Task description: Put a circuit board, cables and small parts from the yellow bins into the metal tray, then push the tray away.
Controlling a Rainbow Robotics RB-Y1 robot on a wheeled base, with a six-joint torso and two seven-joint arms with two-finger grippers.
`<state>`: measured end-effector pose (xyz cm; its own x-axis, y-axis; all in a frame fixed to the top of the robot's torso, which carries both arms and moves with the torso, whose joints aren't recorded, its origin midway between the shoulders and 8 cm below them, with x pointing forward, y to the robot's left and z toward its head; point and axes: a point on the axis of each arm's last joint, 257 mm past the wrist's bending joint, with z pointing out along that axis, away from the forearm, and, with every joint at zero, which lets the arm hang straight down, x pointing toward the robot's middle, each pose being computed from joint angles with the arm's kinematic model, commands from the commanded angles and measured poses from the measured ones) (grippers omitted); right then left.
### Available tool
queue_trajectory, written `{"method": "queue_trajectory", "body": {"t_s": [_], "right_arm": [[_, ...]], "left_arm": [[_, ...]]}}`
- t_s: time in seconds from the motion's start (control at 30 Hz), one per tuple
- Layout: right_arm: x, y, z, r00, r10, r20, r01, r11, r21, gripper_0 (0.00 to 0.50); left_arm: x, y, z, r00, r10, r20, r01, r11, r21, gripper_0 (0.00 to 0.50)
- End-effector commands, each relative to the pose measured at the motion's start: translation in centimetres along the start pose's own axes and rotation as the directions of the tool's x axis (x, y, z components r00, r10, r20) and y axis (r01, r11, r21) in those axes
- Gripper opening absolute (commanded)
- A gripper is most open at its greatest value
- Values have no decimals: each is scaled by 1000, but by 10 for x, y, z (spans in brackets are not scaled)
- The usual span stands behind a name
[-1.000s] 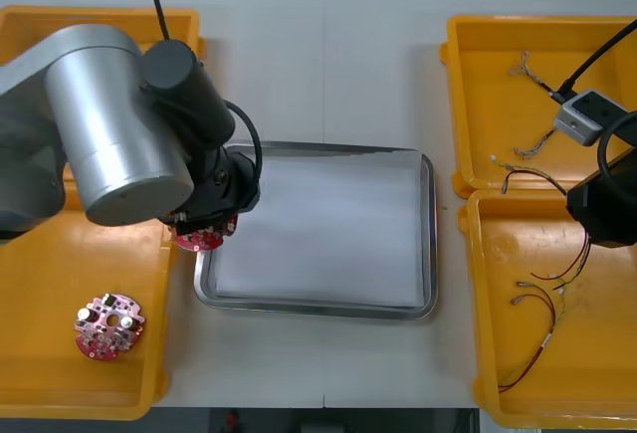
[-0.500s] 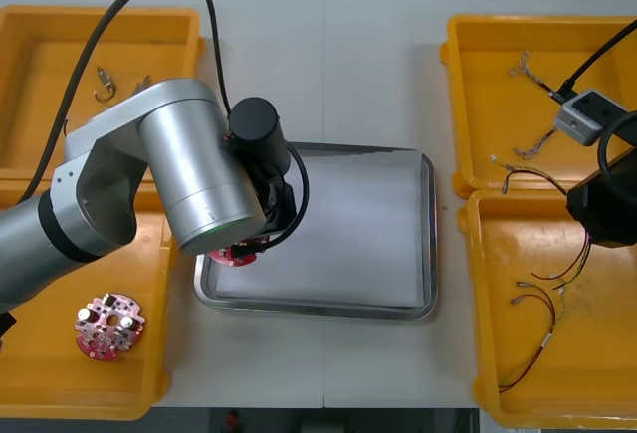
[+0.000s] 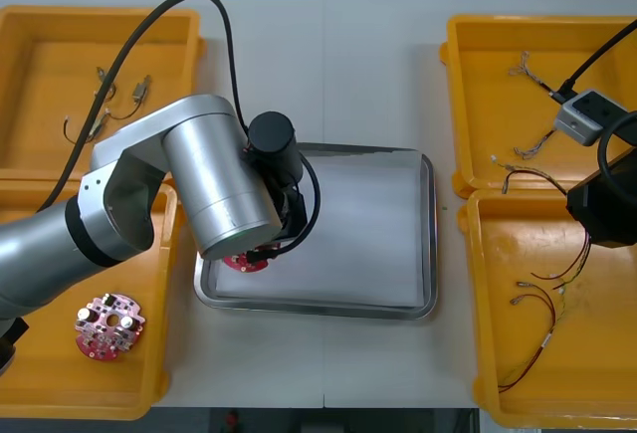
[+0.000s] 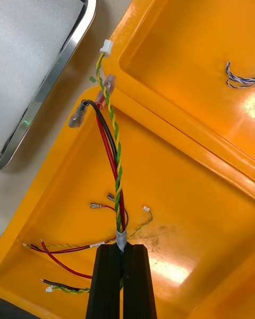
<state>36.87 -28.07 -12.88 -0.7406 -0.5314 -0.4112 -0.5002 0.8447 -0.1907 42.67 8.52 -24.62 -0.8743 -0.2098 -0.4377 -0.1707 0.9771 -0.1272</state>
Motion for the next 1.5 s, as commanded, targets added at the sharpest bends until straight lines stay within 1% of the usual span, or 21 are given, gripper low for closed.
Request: {"method": "queue_trajectory", "body": {"t_s": [0.03, 0.23, 0.3, 0.57, 0.67, 0.7, 0.73, 0.8, 0.87, 0.9, 0.93, 0.97, 1.03, 1.07, 1.13, 1.17, 1.23, 1.33, 1.47, 1.5], "right_arm": [[-4, -4, -10, 998, -59, 5, 59, 998, 38, 0], [-4, -4, -10, 998, -59, 5, 59, 998, 38, 0], [-4, -4, -10, 998, -59, 5, 59, 998, 38, 0], [-4, -4, -10, 998, -59, 5, 59, 998, 38, 0], [-4, -4, -10, 998, -59, 5, 59, 998, 38, 0], [-4, -4, -10, 998, -59, 5, 59, 998, 38, 0], [-4, -4, -10, 998, -59, 5, 59, 998, 38, 0], [-4, -4, -10, 998, -59, 5, 59, 998, 38, 0], [-4, -4, -10, 998, -59, 5, 59, 998, 38, 0], [-4, -4, -10, 998, -59, 5, 59, 998, 38, 0], [-4, -4, -10, 998, -59, 5, 59, 998, 38, 0], [-4, -4, -10, 998, -59, 5, 59, 998, 38, 0], [-4, -4, -10, 998, -59, 5, 59, 998, 38, 0], [-4, -4, -10, 998, -59, 5, 59, 998, 38, 0], [-4, -4, -10, 998, -59, 5, 59, 998, 38, 0], [-4, -4, -10, 998, -59, 5, 59, 998, 38, 0], [-4, -4, -10, 998, -59, 5, 59, 998, 38, 0], [-4, -4, -10, 998, -59, 5, 59, 998, 38, 0], [-4, -4, -10, 998, -59, 5, 59, 998, 38, 0], [-4, -4, -10, 998, -59, 5, 59, 998, 38, 0]], "left_arm": [[9, -14, 2, 999, 35, 11, -35, 999, 18, 0], [18, -8, 8, 999, 42, -4, -42, 999, 1, 0], [21, -6, 11, 998, 56, 2, -56, 998, -10, 0], [26, -5, 14, 998, 57, -3, -57, 998, -9, 0], [27, -5, 16, 998, 64, -2, -64, 998, -15, 1], [28, -4, 18, 998, 65, 0, -65, 998, -18, 5], [29, -4, 19, 998, 66, 2, -66, 998, -18, 18], [29, -4, 20, 998, 66, 6, -66, 998, -20, 24], [29, -4, 21, 998, 66, 9, -66, 998, -19, 47], [30, -5, 21, 998, 66, 7, -66, 998, -18, 81], [30, -5, 21, 998, 64, 7, -64, 998, -18, 102], [29, -5, 21, 998, 65, 9, -65, 998, -18, 112], [30, -7, 20, 998, 66, 7, -66, 998, -15, 170], [30, -5, 21, 998, 65, 7, -65, 998, -17, 184], [30, -6, 21, 998, 62, 7, -62, 998, -15, 243], [30, -6, 21, 998, 62, 7, -62, 998, -15, 259], [30, -7, 20, 998, 60, 7, -59, 998, -15, 343], [30, -7, 20, 998, 58, 10, -58, 998, -12, 380], [28, -12, 14, 998, 59, 19, -59, 998, -2, 417], [27, -12, 12, 998, 60, 22, -60, 998, 0, 440]]}}
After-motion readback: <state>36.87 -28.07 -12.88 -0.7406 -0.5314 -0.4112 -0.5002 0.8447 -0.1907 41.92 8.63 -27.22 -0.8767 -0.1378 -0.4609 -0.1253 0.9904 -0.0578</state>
